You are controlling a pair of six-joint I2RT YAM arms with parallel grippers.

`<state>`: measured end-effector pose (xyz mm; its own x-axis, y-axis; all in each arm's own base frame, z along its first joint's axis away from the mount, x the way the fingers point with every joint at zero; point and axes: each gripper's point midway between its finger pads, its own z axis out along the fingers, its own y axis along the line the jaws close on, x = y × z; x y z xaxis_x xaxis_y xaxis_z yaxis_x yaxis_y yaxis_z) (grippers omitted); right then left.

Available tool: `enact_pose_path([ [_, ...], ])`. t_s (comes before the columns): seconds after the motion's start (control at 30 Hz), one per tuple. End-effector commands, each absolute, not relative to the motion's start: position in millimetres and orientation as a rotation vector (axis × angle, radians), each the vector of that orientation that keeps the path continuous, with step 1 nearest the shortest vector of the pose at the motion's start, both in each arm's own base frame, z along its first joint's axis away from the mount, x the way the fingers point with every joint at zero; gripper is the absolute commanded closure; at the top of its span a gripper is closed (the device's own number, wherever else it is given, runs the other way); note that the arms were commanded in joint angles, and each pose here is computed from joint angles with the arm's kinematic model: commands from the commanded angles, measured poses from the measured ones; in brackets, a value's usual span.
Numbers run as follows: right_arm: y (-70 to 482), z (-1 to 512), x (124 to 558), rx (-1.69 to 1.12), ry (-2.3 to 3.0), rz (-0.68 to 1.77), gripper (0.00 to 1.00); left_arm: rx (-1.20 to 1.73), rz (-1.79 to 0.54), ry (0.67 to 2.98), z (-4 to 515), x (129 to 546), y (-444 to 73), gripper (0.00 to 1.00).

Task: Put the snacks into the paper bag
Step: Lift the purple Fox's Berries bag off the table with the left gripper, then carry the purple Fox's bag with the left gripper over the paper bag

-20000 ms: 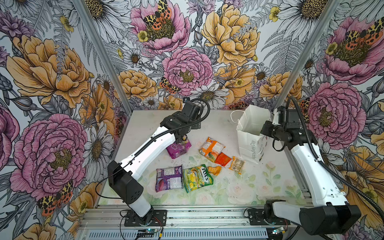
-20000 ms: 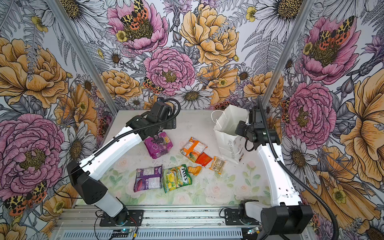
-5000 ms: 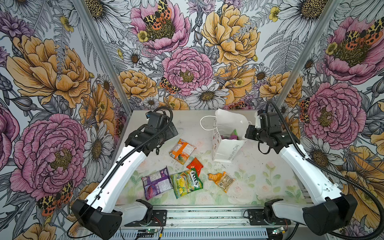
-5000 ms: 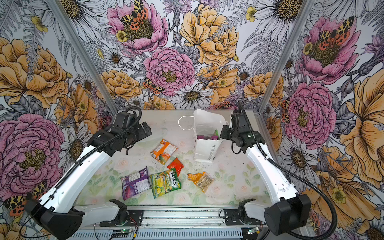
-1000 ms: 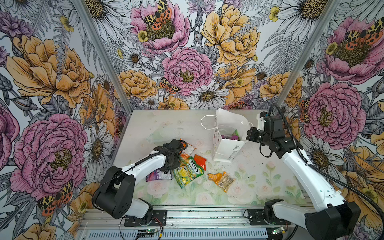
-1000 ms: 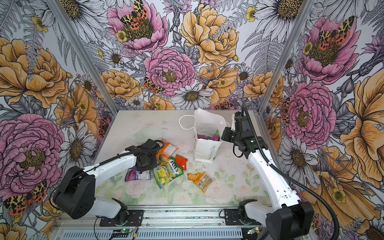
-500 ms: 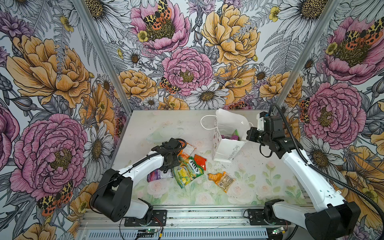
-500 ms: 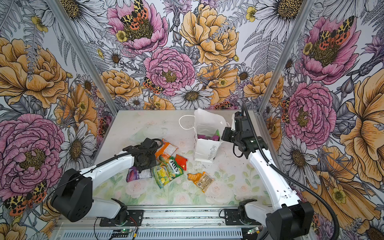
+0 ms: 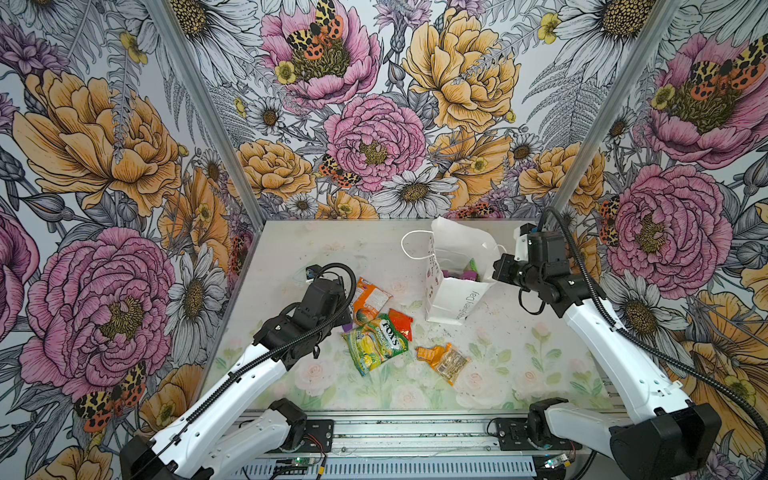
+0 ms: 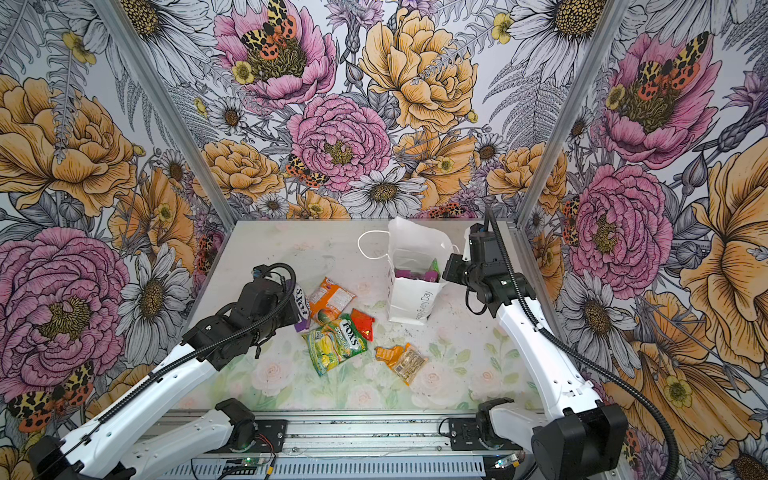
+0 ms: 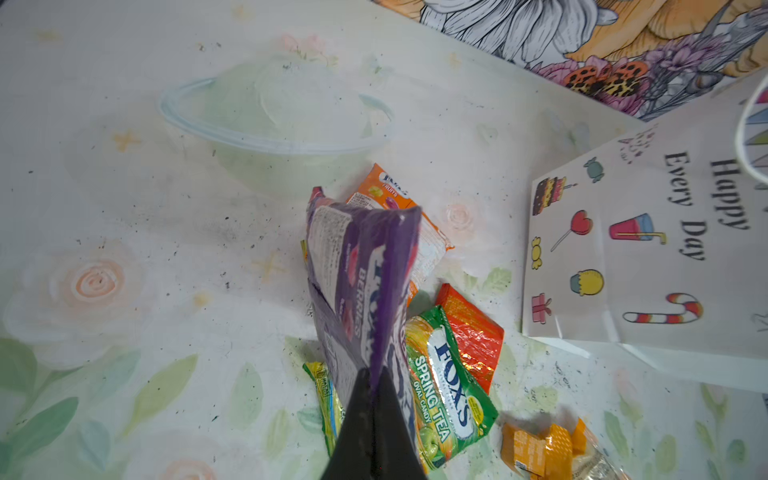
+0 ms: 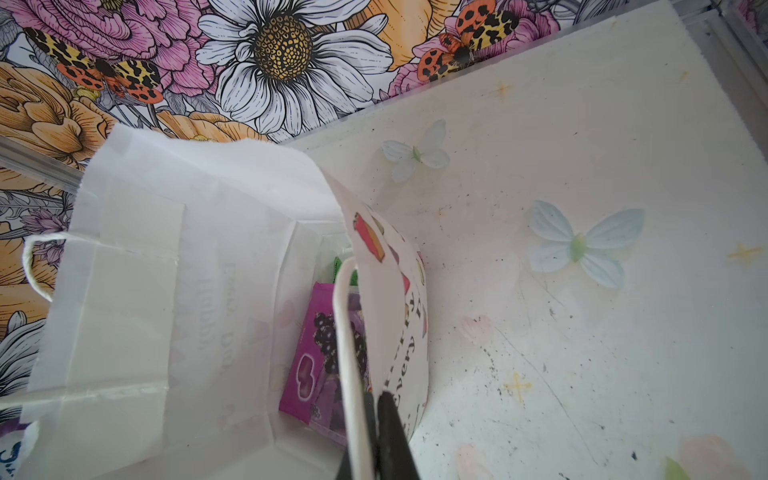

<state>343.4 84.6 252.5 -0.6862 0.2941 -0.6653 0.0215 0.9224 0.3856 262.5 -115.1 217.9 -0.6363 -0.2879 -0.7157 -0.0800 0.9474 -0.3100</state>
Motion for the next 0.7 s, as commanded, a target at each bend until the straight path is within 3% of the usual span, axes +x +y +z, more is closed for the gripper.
enact_pose_path([
  [0.0,84.4,265.4,339.8,0.234,2.267,0.476,1.0,-0.219,-0.393,2.05,276.9,270.3,-122.3,1.0],
  [0.67,85.2,273.0,338.6,0.226,2.248,0.487,1.0,0.07,-0.665,1.814,410.3,274.7,-192.5,1.0],
])
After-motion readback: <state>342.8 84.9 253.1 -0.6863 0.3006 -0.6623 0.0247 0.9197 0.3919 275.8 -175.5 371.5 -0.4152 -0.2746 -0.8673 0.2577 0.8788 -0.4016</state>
